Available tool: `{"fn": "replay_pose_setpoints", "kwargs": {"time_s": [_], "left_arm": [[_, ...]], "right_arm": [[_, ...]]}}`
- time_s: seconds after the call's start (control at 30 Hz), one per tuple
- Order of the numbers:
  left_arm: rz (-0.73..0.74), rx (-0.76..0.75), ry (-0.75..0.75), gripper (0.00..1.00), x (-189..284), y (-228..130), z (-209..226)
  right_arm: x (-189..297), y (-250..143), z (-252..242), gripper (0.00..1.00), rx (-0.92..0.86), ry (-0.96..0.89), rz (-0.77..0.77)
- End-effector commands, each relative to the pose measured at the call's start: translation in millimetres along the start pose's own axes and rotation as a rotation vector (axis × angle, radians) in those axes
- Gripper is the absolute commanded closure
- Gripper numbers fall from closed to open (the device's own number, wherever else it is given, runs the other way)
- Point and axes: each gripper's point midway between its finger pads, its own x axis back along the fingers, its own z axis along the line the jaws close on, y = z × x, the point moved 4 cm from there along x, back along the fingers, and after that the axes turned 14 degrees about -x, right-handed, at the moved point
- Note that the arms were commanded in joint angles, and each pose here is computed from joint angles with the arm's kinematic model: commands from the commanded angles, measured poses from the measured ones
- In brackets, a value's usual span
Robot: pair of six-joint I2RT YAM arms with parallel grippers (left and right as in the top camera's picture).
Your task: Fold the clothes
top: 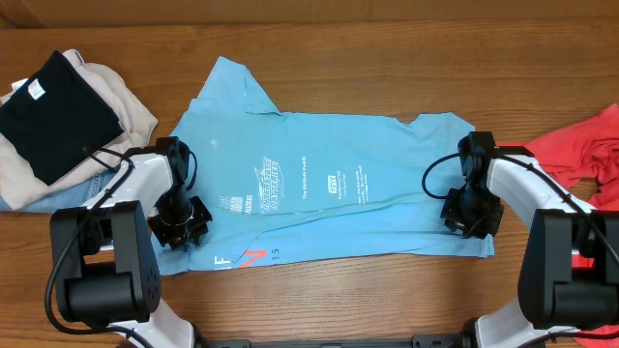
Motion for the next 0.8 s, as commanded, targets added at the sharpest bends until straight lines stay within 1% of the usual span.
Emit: {"fn": "replay_pose_setpoints", "kwargs": {"time_s": [0.0, 0.03, 0.13, 0.23, 0.43, 0.63, 0.73, 0.77], "left_arm": [[-0.003, -0.001, 0.045, 0.67, -9.1, 1.4, 7.3], [0.007, -0.003, 0.048, 0.63, -9.1, -0.8, 7.9], [0.024, -0.005, 0.054, 0.64, -5.4, -3.7, 9.3], [-0.021, -0.016, 0.041, 0.65, 7.5, 2.7, 8.3], [-0.157, -0.003, 0.020, 0.61, 38.9, 13.1, 9.6], [-0.174, 0.000, 0.026, 0.60, 38.6, 16.8, 10.0], [-0.180, 0.000, 0.025, 0.64, 38.8, 18.2, 9.6], [-0.181, 0.000, 0.024, 0.69, 38.8, 18.3, 9.5]], "right_arm": [[-15.9, 3.6, -16.3, 0.68, -0.030, -0.095, -0.017], [-15.9, 3.9, -15.9, 0.68, -0.030, -0.093, -0.019], [-15.9, 4.1, -15.8, 0.68, -0.030, -0.093, -0.020], [-16.0, 5.3, -14.9, 0.68, -0.031, -0.088, -0.026], [-16.0, 6.4, -14.1, 0.67, -0.031, -0.085, -0.031], [-16.0, 6.4, -14.1, 0.67, -0.031, -0.084, -0.031], [-16.0, 6.2, -14.2, 0.67, -0.028, -0.085, -0.030], [-16.0, 6.2, -14.2, 0.67, -0.028, -0.085, -0.030]]}}
